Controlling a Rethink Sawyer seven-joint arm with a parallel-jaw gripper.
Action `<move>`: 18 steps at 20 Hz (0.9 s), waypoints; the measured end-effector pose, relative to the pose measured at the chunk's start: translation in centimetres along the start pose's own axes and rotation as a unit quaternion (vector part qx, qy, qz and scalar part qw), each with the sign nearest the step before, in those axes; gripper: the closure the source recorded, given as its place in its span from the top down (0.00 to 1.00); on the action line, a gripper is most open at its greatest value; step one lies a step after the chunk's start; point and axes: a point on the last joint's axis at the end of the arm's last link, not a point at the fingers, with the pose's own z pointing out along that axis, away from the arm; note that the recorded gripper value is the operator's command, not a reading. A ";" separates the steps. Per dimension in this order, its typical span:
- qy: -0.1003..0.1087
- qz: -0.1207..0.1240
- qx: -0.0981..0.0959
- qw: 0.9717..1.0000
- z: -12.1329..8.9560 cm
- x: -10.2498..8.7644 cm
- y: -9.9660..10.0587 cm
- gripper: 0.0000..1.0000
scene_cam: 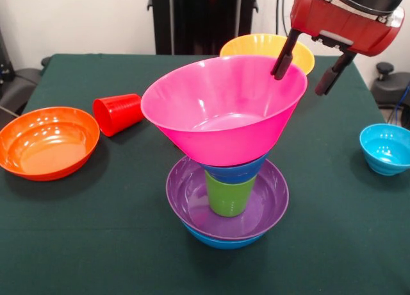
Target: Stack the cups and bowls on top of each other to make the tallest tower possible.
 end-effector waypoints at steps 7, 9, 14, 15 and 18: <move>0.000 0.000 0.000 1.000 0.0 0.0 0.0 1.00; -0.001 0.000 0.000 1.000 0.0 0.0 0.0 1.00; -0.002 0.002 0.001 1.000 -1.2 -0.5 -0.1 1.00; -0.002 0.002 0.002 1.000 -1.5 -0.6 -0.1 1.00; 0.001 0.004 0.003 1.000 -2.9 -0.9 -0.2 1.00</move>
